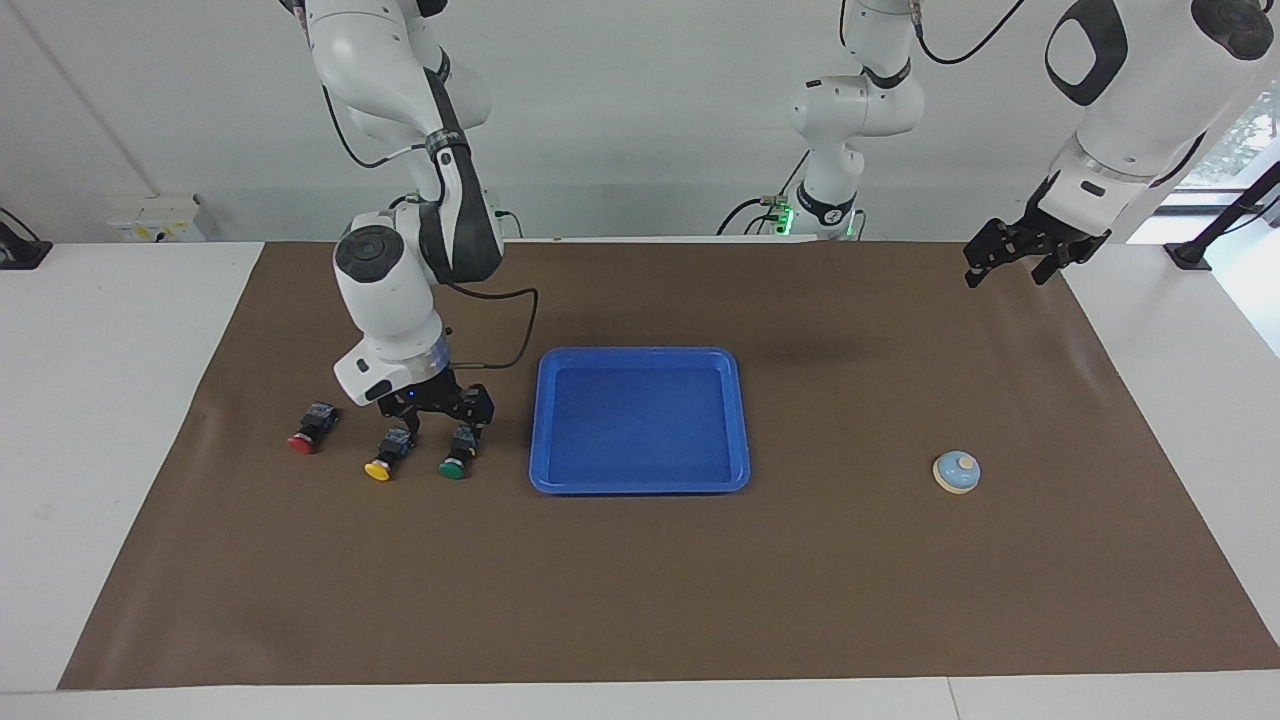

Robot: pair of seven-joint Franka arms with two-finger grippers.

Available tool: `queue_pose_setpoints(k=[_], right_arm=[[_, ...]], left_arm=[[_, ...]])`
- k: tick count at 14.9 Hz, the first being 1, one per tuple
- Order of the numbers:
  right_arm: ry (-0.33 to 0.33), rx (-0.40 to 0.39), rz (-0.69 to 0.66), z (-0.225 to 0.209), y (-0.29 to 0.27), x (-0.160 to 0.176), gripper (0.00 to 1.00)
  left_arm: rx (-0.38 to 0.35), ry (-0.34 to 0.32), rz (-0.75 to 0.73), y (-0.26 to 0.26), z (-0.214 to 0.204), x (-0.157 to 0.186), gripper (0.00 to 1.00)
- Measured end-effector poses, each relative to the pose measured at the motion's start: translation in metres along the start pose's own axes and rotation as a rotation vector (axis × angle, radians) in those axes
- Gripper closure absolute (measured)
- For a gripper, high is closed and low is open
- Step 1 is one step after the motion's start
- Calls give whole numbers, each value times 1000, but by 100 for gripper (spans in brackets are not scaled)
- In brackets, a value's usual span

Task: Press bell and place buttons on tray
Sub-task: 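Reach the right gripper to the green-capped button and grasp it, then carry the green button into the blue tray with the right gripper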

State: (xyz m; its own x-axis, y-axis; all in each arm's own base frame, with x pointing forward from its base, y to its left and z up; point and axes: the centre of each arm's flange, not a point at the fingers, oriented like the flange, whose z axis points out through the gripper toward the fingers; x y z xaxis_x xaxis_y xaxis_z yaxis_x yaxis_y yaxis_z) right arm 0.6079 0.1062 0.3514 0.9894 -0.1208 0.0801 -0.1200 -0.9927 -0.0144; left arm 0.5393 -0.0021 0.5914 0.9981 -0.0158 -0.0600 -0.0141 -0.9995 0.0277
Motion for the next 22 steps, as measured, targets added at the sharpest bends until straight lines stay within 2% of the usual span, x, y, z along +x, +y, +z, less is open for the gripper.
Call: queue_pose_setpoints(k=[7, 11, 17, 18, 21, 22], right_arm=[[-32, -10, 26, 41, -2, -4, 0], [-3, 0, 50, 57, 0, -14, 0], [-8, -2, 52, 64, 2, -19, 4], [-9, -2, 52, 64, 2, -19, 11], [-9, -2, 52, 64, 2, -19, 42], [-7, -1, 53, 63, 2, -18, 57]], left_arm=[[-1, 3, -10, -5, -2, 0, 0], [-1, 3, -10, -6, -2, 0, 0], [-1, 3, -10, -6, -2, 0, 0], [-1, 3, -10, -6, -2, 0, 0], [-1, 3, -10, -6, -2, 0, 0], [-1, 3, -10, -6, -2, 0, 0]])
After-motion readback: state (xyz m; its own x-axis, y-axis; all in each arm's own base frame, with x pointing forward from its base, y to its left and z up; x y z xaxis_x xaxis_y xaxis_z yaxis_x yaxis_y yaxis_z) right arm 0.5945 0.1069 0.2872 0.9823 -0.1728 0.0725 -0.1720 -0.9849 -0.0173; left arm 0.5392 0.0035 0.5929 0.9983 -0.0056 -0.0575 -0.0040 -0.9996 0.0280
